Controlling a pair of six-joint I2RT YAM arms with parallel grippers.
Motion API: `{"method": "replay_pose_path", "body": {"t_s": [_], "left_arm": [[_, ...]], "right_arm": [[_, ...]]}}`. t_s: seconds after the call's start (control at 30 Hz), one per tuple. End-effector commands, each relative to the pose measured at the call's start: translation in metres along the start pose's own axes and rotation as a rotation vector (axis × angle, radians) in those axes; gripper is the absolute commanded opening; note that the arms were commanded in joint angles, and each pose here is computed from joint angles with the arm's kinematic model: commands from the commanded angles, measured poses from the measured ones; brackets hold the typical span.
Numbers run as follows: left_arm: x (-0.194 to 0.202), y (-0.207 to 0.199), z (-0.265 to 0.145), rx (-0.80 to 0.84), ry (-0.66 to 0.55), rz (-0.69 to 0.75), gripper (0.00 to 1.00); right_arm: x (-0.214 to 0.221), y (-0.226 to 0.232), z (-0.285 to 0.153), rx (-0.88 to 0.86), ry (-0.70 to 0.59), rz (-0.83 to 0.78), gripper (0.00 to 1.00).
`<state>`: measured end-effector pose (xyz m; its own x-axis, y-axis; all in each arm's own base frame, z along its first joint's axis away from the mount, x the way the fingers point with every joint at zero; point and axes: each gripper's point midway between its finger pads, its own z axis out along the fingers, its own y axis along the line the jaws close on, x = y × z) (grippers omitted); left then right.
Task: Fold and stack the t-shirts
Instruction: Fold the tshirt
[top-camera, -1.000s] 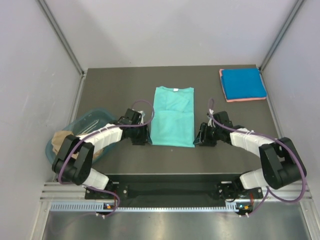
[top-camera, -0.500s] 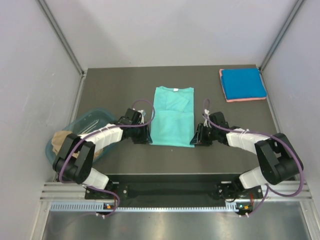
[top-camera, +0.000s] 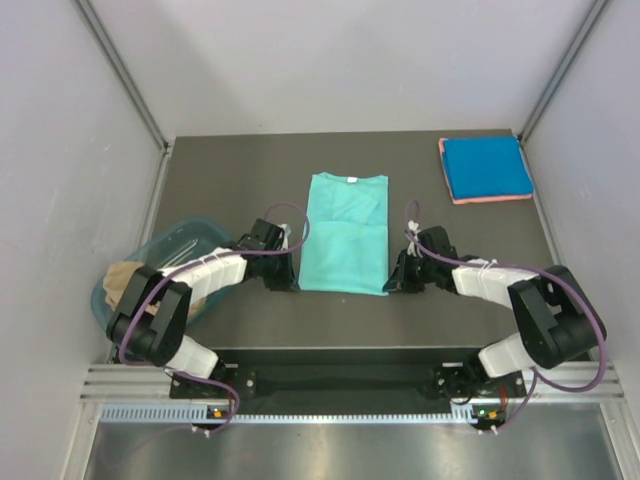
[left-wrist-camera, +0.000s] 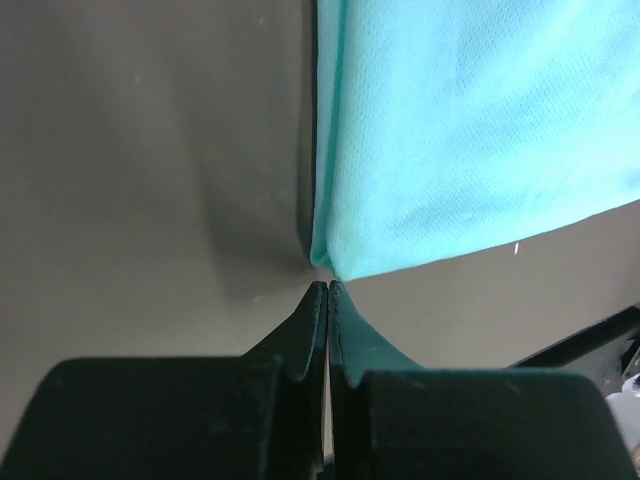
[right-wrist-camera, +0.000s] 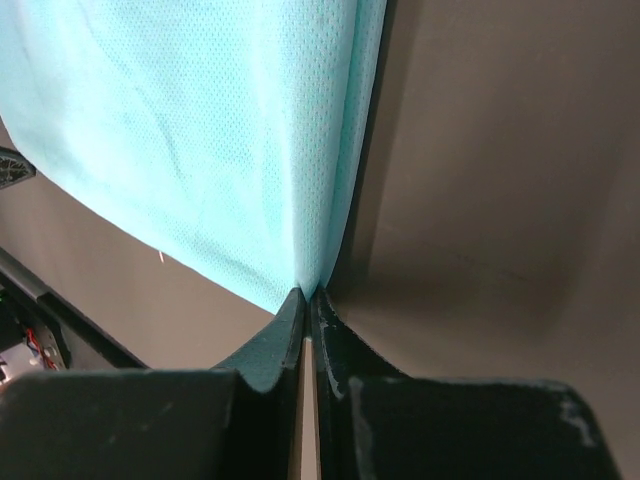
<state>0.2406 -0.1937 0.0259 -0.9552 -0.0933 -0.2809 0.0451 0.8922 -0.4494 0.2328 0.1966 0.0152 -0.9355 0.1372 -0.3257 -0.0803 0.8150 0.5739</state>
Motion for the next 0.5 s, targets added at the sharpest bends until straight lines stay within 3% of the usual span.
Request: {"method": "replay_pose_path", "body": {"t_s": [0.0,0.33,0.4,0.43,0.47], "left_arm": [[0.011,-0.006,-0.016,-0.005,0.003,-0.049,0.00],[0.045,-0.027,-0.036,0.073,0.008,-0.090,0.00],[0.043,-0.032,-0.039,0.098,-0.004,-0.087,0.10],[0.039,-0.035,-0.040,0.111,-0.022,-0.079,0.28],[0.036,-0.036,-0.040,0.116,-0.036,-0.070,0.35]], "right_arm": [[0.032,-0.030,-0.003,0.122,0.067,0.002,0.00],[0.053,-0.039,-0.022,0.149,0.064,0.020,0.02],[0.051,-0.042,-0.025,0.170,0.057,0.014,0.11],[0.051,-0.041,-0.025,0.163,0.059,0.012,0.14],[0.051,-0.040,-0.025,0.166,0.060,0.019,0.23]]}}
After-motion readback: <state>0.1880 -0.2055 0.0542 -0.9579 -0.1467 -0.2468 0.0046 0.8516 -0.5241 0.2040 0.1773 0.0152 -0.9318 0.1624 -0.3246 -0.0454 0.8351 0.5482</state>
